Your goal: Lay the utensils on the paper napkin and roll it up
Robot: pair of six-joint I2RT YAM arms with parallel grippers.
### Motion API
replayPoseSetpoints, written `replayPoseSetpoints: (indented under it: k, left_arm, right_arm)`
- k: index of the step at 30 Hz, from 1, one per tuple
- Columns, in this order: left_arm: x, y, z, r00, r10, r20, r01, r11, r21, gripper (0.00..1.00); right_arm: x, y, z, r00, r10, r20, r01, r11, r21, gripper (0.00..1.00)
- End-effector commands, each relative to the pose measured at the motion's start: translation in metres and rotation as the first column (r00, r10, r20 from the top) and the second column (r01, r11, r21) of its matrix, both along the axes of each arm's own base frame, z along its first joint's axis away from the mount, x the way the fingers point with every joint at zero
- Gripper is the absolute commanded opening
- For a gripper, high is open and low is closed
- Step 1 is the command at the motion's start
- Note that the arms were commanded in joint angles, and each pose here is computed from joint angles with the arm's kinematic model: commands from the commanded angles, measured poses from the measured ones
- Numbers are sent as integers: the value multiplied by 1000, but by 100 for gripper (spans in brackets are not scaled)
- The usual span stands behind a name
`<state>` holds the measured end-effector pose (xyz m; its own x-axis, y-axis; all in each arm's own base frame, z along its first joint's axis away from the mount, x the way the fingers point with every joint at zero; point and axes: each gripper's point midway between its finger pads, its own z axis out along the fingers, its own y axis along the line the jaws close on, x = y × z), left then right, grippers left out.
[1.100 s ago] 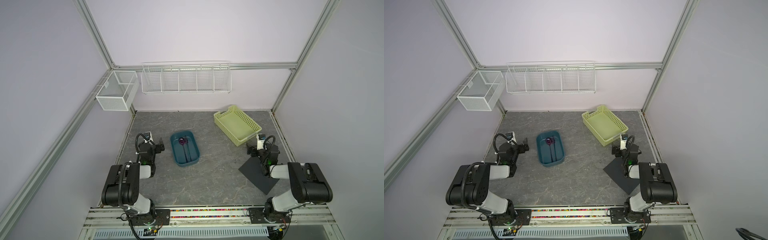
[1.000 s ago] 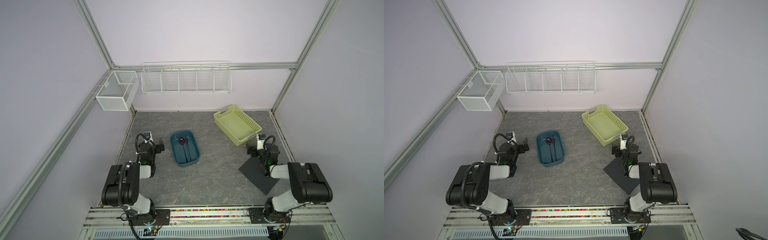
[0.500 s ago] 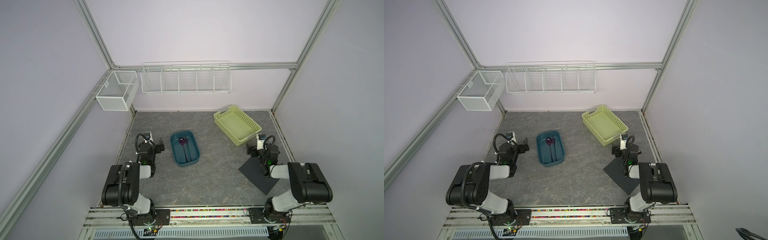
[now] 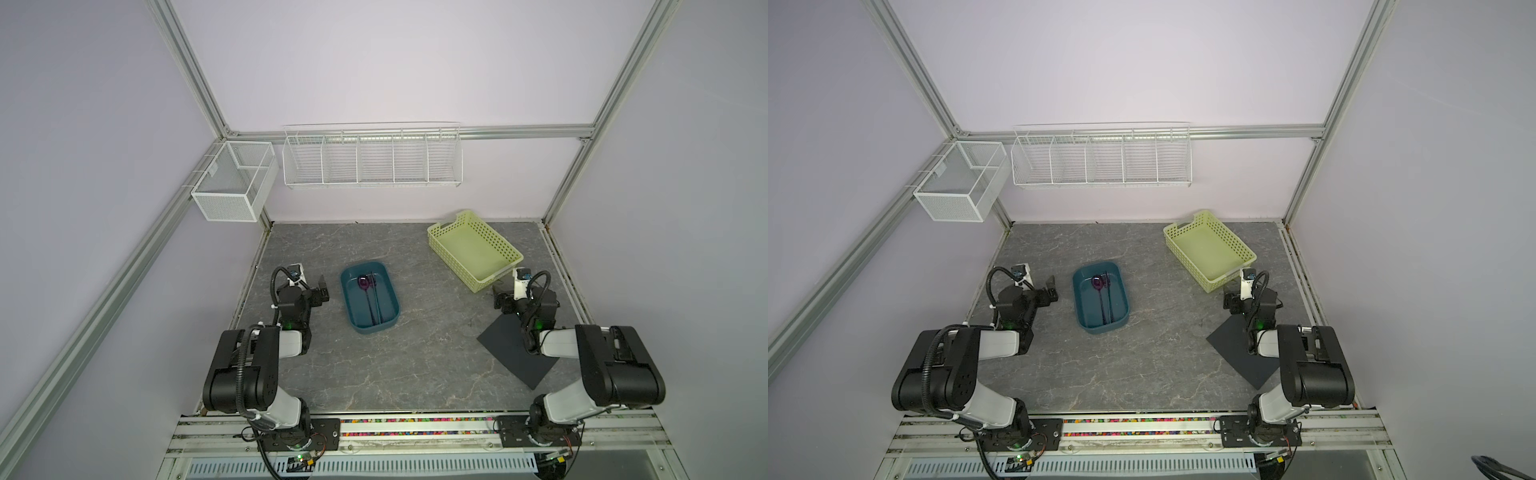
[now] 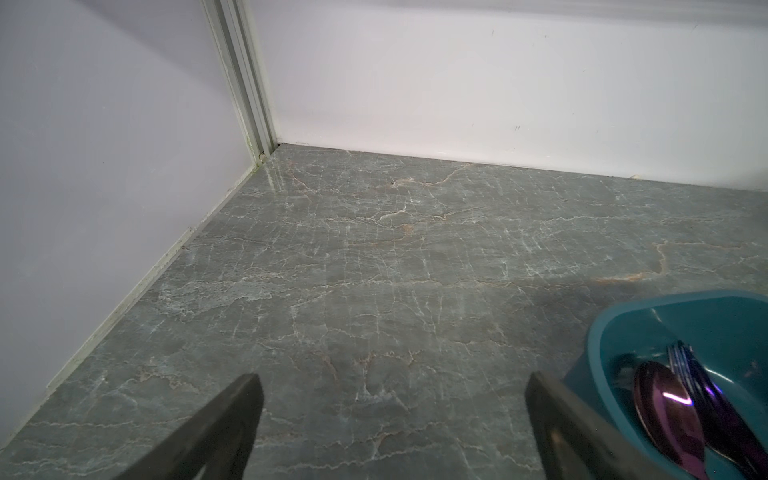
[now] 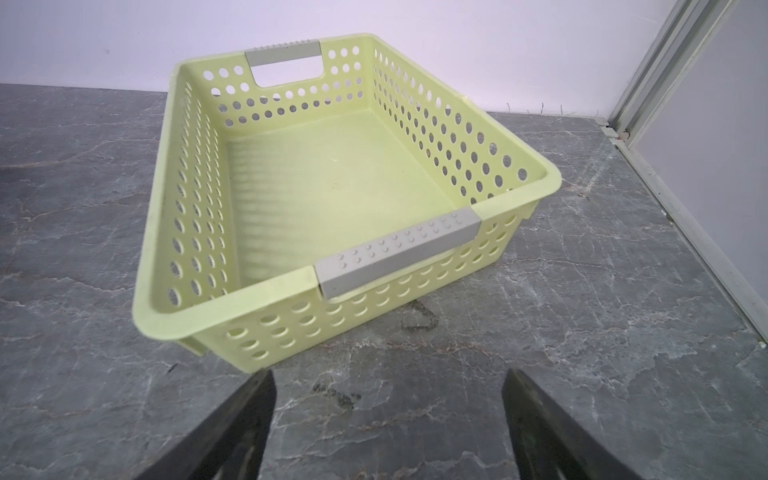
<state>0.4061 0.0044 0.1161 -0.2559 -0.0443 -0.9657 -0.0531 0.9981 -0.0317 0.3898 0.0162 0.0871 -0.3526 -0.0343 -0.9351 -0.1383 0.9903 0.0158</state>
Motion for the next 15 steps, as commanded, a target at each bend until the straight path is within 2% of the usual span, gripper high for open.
replayPoseSetpoints:
  k: [1,15]
  left_arm:
    - [0,2,-2,1000,5,-2,-5,1000,15,99]
    - [0,1,-2,1000,5,-2,-5,1000,14,99]
  right_arm:
    - [1,2,9,999,19,36,-18,1000,-16,88]
    - [1,1,8,999,17,34,-17,1000,-16,89]
